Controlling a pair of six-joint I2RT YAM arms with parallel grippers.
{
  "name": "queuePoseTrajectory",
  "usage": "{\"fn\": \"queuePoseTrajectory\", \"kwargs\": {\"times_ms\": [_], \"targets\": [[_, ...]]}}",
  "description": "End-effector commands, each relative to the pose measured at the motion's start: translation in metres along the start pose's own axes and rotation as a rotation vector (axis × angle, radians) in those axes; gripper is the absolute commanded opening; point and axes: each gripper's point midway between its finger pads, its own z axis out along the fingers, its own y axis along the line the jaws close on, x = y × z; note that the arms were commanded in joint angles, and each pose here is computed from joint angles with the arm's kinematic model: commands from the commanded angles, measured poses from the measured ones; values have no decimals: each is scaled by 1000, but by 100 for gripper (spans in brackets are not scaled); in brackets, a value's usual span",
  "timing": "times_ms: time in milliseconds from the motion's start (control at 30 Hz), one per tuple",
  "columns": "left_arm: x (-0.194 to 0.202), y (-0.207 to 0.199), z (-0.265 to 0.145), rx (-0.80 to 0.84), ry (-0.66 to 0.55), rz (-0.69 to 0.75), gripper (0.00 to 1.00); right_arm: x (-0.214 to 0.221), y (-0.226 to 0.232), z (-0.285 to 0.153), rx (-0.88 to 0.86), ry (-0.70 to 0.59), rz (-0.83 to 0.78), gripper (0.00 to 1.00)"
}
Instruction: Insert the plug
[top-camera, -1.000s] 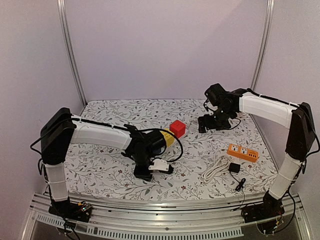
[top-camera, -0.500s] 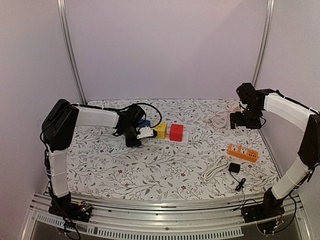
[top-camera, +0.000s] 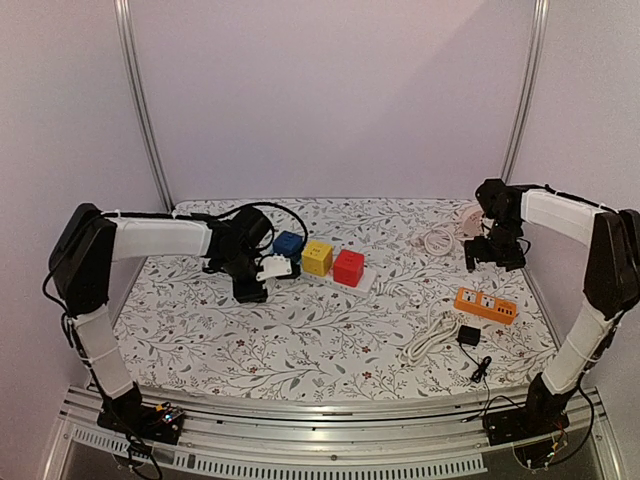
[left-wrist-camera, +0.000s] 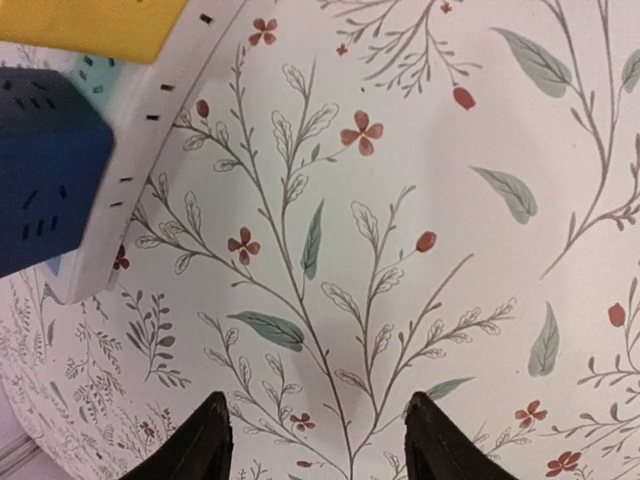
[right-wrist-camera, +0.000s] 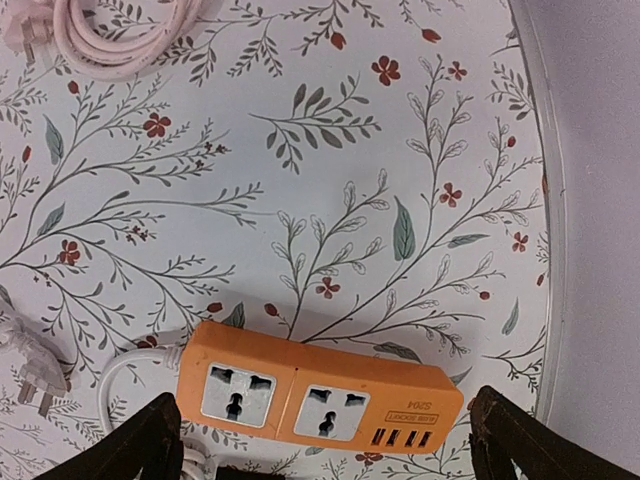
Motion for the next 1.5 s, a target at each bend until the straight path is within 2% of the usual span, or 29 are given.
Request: {"fn": "queuePoseTrajectory", "kwargs": {"times_ms": [0,67,200,300,367,433,767,900,967,1000,1100,1133,1333,1467], "targets": [[0,-14,-36,39,-52,-47,60,5,22,24,-81,116,-182,99],[1,-15,-48,35,-64,-60,62,14,33,27,-155,165,-380,98],[8,-18,-53,33,-59,-63,64,20,37,29,-214,120,-662,99],[14,-20,-48,24,-39,-73,65,44,32,32,-245,152,-874,99],[17,-23,-45,33,-30,-78,65,61,32,32,-288,189,-965,99],[17,-25,-43,39,-28,-81,65,68,21,38,-248,219,-1046,99],[17,-25,-38,49,-12,-105,65,80,0,70,-167,376,-1223,99],[20,-25,-38,45,3,-104,65,83,14,80,-241,395,-1220,94],[21,-25,-38,42,7,-104,65,81,23,77,-293,376,-1208,85],[21,-25,-38,39,10,-103,65,78,27,75,-308,363,-1203,76],[25,-24,-38,29,25,-104,66,68,27,68,-290,326,-1200,42],[26,-24,-38,26,30,-103,66,64,25,66,-273,317,-1207,36],[36,-35,-29,67,60,-105,66,18,29,27,-99,159,-1288,13],[41,-42,-21,91,81,-104,66,-14,62,-32,1,-44,-1343,7]]}}
